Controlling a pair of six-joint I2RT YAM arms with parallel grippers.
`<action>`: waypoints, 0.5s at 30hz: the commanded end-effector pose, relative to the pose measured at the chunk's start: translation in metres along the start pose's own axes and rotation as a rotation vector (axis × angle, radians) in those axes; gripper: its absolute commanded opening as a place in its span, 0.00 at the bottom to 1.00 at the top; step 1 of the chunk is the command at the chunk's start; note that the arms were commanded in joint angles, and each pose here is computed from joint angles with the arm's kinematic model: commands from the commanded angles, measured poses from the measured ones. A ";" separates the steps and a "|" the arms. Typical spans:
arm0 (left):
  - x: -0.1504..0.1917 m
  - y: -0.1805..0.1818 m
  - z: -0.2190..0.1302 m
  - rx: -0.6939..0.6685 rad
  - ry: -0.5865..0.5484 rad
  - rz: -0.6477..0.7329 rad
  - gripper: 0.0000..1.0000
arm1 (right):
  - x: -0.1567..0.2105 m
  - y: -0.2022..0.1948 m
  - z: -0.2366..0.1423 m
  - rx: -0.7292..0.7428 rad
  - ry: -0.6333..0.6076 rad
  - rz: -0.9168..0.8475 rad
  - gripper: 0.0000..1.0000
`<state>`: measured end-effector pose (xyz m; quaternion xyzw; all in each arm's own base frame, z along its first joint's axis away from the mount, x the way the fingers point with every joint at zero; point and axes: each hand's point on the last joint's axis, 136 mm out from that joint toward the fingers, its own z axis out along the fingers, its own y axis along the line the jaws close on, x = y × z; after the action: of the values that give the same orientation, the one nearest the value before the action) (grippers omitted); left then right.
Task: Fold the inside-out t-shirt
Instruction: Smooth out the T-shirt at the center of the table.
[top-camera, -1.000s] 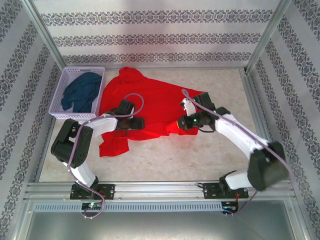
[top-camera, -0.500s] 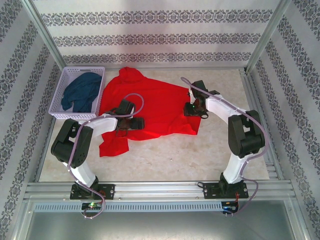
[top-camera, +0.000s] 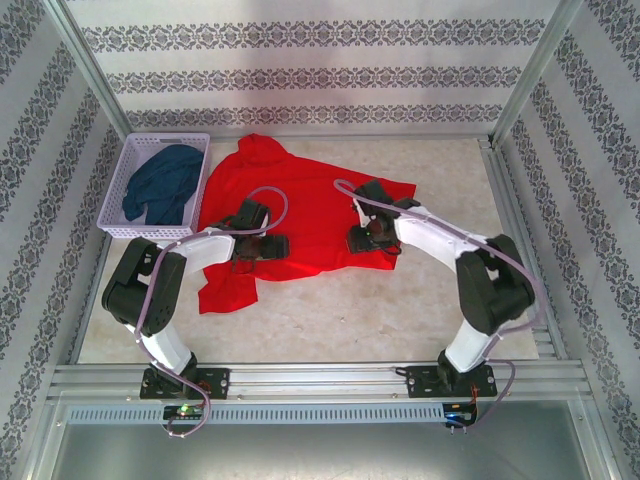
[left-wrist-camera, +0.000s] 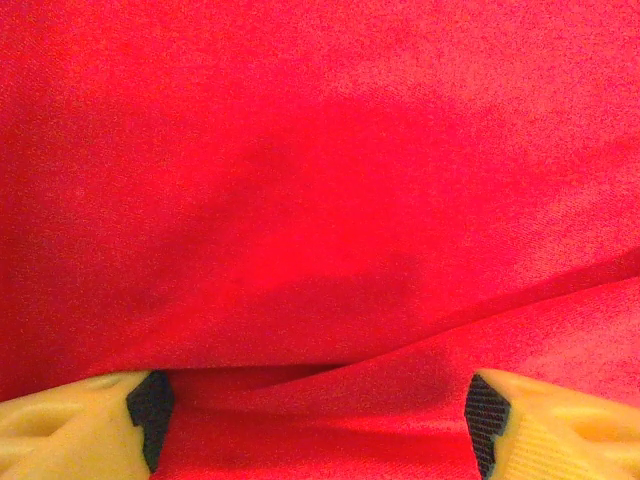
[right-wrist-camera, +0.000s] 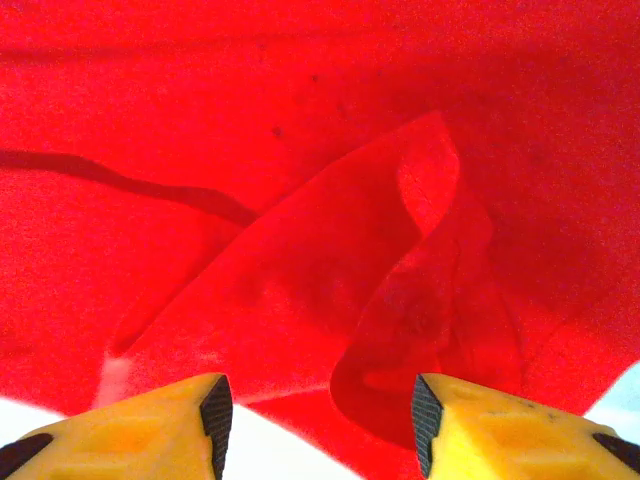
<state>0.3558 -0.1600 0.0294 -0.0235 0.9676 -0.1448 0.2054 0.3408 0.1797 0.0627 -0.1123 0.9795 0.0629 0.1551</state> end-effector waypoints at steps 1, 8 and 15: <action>0.008 0.008 0.002 -0.018 0.034 0.004 0.79 | -0.009 -0.019 0.004 0.133 0.013 -0.027 0.51; 0.007 0.007 0.001 -0.018 0.031 0.008 0.79 | -0.014 -0.032 0.015 0.169 0.032 -0.014 0.42; 0.008 0.009 0.001 -0.027 0.034 0.011 0.79 | -0.013 -0.036 0.021 0.112 0.037 0.042 0.19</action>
<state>0.3556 -0.1602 0.0295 -0.0217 0.9676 -0.1451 0.2053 0.3668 0.1506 0.0474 -0.0920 0.9848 -0.0014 0.1472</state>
